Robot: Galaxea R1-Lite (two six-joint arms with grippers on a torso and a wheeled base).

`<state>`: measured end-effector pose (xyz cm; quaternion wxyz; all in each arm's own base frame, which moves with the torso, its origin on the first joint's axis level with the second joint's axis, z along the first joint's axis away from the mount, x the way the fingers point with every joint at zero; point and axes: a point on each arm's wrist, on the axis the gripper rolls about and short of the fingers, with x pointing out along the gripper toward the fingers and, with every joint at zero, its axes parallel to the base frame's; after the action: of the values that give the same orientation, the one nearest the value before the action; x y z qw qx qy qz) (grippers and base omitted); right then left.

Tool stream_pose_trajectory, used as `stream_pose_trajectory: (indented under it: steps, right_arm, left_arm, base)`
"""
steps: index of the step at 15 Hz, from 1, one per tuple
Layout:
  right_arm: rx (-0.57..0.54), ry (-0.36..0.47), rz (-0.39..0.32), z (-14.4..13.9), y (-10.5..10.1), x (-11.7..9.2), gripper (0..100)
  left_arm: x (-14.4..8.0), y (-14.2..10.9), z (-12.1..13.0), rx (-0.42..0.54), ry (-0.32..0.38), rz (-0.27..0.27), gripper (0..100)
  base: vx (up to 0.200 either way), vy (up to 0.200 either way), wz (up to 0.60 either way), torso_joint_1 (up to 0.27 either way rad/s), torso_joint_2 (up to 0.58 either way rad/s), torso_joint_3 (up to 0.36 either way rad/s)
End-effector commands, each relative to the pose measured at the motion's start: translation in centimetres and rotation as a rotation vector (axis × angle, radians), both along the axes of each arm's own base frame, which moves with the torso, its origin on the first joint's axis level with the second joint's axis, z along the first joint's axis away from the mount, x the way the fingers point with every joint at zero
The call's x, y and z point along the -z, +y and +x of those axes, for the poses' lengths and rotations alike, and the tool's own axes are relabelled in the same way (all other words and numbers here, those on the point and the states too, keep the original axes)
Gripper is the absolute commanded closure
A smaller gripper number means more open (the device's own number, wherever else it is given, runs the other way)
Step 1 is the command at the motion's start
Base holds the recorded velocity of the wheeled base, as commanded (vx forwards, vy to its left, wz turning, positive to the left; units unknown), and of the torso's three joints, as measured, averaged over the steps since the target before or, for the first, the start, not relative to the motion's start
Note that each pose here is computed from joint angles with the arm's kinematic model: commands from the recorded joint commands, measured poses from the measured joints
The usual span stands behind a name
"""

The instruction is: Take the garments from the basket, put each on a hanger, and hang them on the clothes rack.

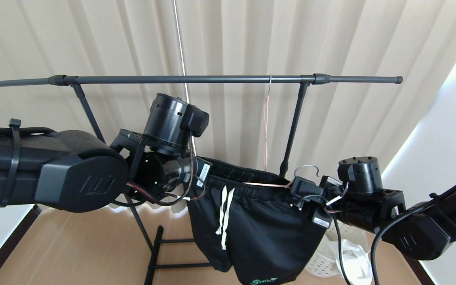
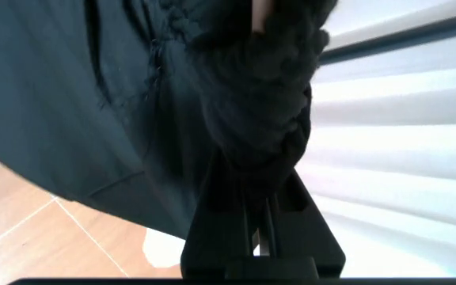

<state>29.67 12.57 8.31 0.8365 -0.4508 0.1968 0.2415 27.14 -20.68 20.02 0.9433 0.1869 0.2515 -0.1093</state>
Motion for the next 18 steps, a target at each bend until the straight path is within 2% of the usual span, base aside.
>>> stream_pose_trajectory:
  steps: [1, 4, 8, 11, 15, 18]
  right_arm:
    - [0.007, 0.000, 0.016, 0.5, 0.4, 0.3, 100]
    - [0.051, 0.004, 0.163, 0.7, 2.1, -0.8, 100]
    - [0.036, -0.011, 0.216, 0.3, 3.2, -1.5, 100]
    - [0.071, -0.010, 0.296, 0.2, 4.8, -1.9, 100]
    - [0.068, -0.029, 0.296, -0.2, 5.7, -1.9, 100]
    - [0.098, -0.078, 0.299, 0.6, 6.5, -0.6, 100]
  left_arm:
    - [-0.4, -0.5, -0.5, 0.020, -0.002, -0.001, 100]
    - [-0.3, -1.4, -1.2, 0.051, 0.033, 0.028, 100]
    - [1.9, -2.8, -1.3, 0.068, 0.106, 0.063, 100]
    - [2.9, -4.2, -0.9, 0.075, 0.125, 0.064, 100]
    - [3.2, -5.3, -0.5, 0.063, 0.129, 0.025, 100]
    - [2.9, -5.6, -1.0, 0.060, 0.168, -0.009, 100]
  base:
    - [0.000, 0.000, 0.00, 0.000, 0.00, 0.000]
    - [0.000, 0.000, 0.00, 0.000, 0.00, 0.000]
    - [0.000, 0.000, 0.00, 0.000, 0.00, 0.000]
    - [0.000, 0.000, 0.00, 0.000, 0.00, 0.000]
    - [0.000, 0.000, 0.00, 0.000, 0.00, 0.000]
    - [0.000, 0.000, 0.00, 0.000, 0.00, 0.000]
